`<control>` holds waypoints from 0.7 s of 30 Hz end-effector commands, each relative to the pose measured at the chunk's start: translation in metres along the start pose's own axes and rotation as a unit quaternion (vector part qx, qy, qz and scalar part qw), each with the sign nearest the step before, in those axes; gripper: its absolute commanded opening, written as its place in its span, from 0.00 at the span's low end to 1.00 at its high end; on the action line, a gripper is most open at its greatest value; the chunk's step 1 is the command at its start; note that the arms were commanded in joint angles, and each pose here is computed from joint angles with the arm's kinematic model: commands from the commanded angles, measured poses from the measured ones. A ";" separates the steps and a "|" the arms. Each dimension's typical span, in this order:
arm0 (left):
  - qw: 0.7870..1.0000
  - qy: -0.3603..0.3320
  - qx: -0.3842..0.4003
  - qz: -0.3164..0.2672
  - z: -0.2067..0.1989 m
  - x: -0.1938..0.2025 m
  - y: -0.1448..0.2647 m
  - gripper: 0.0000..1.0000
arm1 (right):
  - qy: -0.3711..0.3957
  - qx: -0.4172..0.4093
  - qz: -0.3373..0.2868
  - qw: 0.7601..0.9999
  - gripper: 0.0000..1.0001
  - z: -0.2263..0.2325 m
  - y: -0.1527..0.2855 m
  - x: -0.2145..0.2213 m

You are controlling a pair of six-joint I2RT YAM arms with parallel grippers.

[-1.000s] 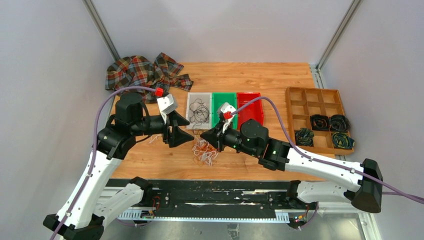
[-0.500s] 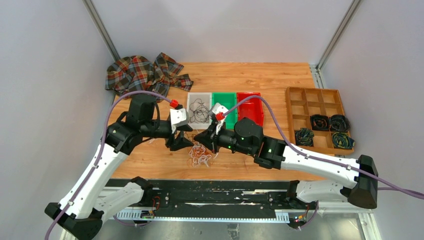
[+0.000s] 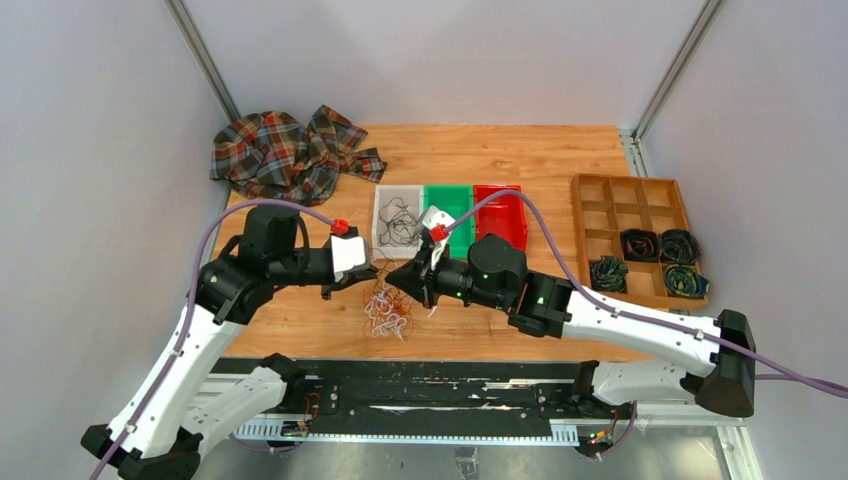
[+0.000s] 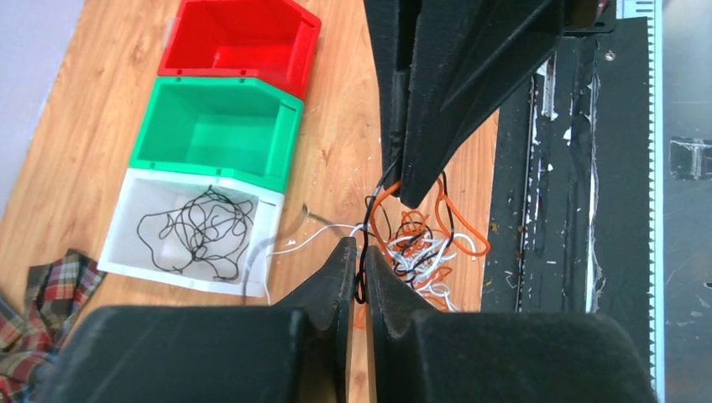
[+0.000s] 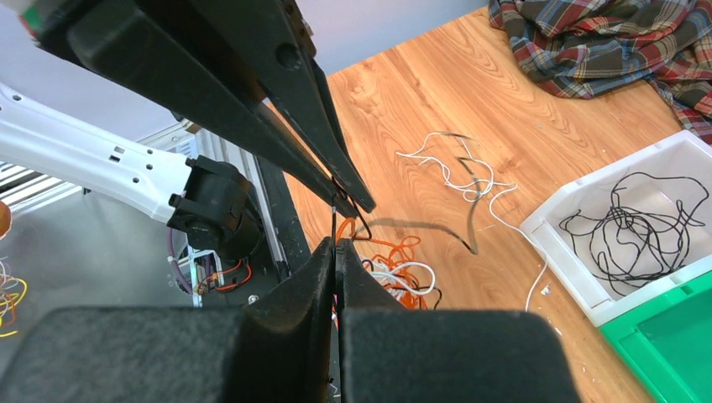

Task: Untangle the cables

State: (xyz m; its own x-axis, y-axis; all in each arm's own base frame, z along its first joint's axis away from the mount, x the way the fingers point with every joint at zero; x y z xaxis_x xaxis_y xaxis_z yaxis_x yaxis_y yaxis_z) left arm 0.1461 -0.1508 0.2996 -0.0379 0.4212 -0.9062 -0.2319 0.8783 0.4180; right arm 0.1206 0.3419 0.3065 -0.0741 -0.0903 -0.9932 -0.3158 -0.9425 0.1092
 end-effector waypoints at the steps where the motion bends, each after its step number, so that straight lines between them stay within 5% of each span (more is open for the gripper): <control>1: 1.000 -0.028 -0.007 -0.009 -0.002 -0.004 0.005 0.07 | 0.007 -0.008 -0.013 1.000 0.01 0.006 0.007 -0.010; 12: 0.999 -0.030 -0.014 -0.025 -0.005 -0.015 0.012 0.01 | 0.009 -0.004 0.002 1.000 0.02 0.005 0.007 -0.004; 15: 0.997 -0.006 -0.053 -0.049 0.005 -0.028 0.015 0.01 | 0.001 0.014 0.005 1.000 0.25 0.001 0.004 -0.001; 18: 0.993 0.028 -0.076 -0.081 0.009 -0.044 0.017 0.01 | -0.014 0.073 -0.022 0.997 0.68 -0.010 0.002 -0.004; 21: 0.987 0.088 -0.104 -0.088 0.017 -0.054 0.019 0.01 | -0.001 0.118 -0.060 0.991 0.73 -0.013 -0.001 -0.015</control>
State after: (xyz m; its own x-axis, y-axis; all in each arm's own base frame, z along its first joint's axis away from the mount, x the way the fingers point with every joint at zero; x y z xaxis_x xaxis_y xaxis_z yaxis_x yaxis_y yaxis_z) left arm 0.1500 -0.1492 0.3204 -0.0919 0.3399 -0.9359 -0.3384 0.8733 0.3504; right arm 0.1269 0.3379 0.3040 -0.0834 -0.0792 -0.9934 -0.4090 -0.9063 0.1066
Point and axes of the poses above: each gripper's point midway between its finger pads, its own y axis back along the fingers, its own z axis along the line the jaws close on, x = y × z, the point moved 5 cm from there along y, back along the fingers, and after that the axes turned 9 degrees about y, right-handed, at the moved point
